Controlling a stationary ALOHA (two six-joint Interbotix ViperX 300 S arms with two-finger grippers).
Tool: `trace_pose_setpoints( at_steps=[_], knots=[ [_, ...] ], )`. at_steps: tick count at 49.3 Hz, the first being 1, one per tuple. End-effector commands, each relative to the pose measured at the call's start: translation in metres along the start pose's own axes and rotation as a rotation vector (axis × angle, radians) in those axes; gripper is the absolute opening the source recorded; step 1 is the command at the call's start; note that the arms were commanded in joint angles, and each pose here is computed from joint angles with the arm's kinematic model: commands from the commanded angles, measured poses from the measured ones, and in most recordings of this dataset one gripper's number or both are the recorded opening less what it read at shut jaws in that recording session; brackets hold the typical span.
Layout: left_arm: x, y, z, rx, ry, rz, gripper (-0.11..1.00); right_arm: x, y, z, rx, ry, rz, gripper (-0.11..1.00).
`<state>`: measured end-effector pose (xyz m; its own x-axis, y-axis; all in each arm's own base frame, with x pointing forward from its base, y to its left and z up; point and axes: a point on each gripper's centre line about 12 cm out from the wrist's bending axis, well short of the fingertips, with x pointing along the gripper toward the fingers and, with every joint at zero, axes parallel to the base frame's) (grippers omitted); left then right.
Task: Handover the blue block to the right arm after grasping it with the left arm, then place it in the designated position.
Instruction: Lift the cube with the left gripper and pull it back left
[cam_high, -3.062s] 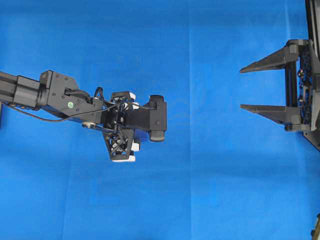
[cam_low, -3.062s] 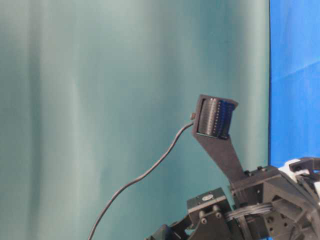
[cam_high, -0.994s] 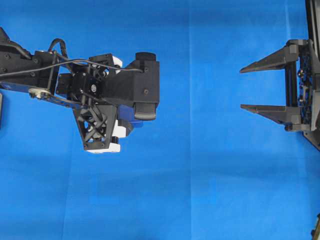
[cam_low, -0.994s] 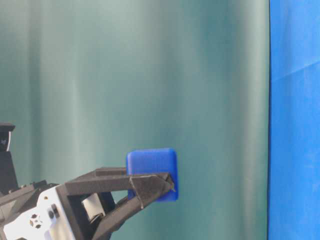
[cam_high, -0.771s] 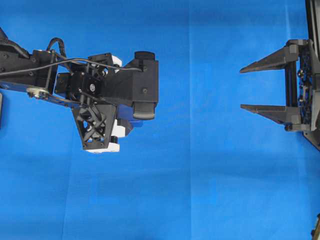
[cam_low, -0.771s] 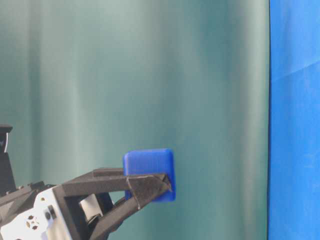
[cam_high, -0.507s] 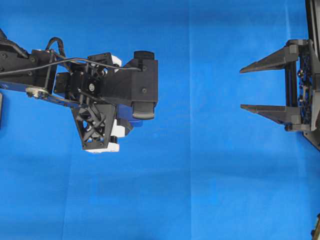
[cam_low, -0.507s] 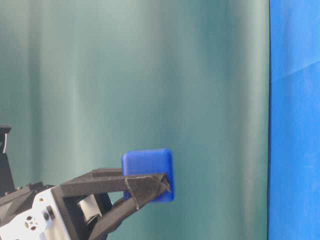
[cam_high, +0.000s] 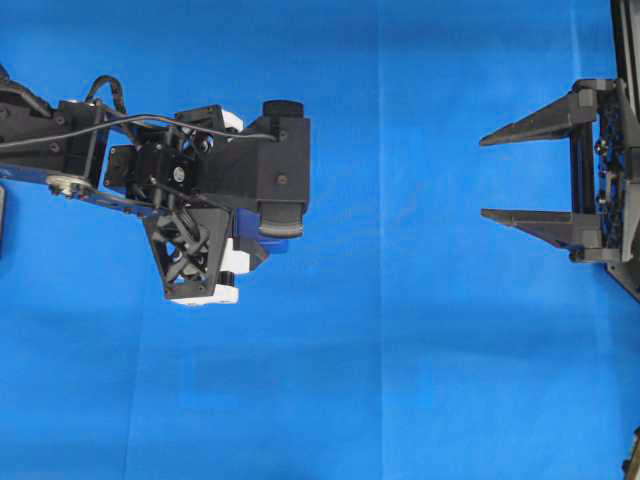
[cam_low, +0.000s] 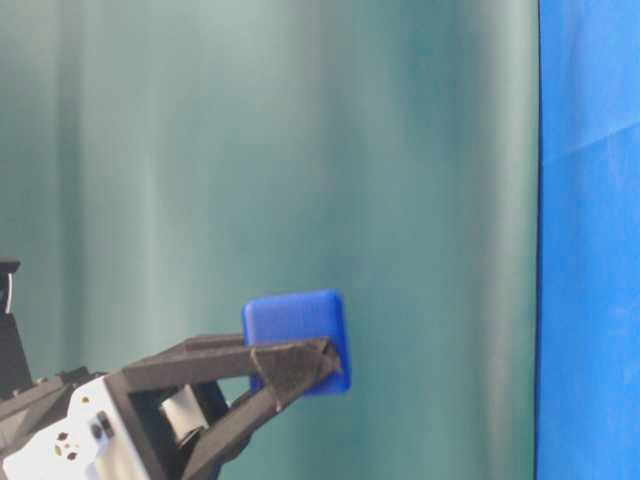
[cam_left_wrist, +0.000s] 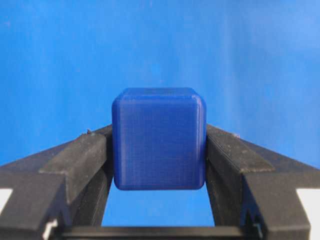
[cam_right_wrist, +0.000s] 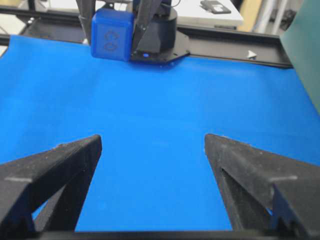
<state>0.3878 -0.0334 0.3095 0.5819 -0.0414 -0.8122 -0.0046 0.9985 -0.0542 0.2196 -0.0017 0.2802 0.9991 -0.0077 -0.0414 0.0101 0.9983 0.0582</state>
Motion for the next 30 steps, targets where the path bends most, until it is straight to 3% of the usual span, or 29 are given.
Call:
trace_pose_setpoints(
  at_steps=[1, 30],
  knots=[
    [-0.042, -0.001, 0.011, 0.012, -0.178, -0.013, 0.46, 0.002, 0.000, 0.013, 0.002, -0.035, 0.000, 0.98],
    [-0.091, 0.003, -0.019, 0.086, -0.914, -0.060, 0.46, 0.002, 0.001, 0.016, 0.000, -0.043, 0.001, 0.98]
  ],
)
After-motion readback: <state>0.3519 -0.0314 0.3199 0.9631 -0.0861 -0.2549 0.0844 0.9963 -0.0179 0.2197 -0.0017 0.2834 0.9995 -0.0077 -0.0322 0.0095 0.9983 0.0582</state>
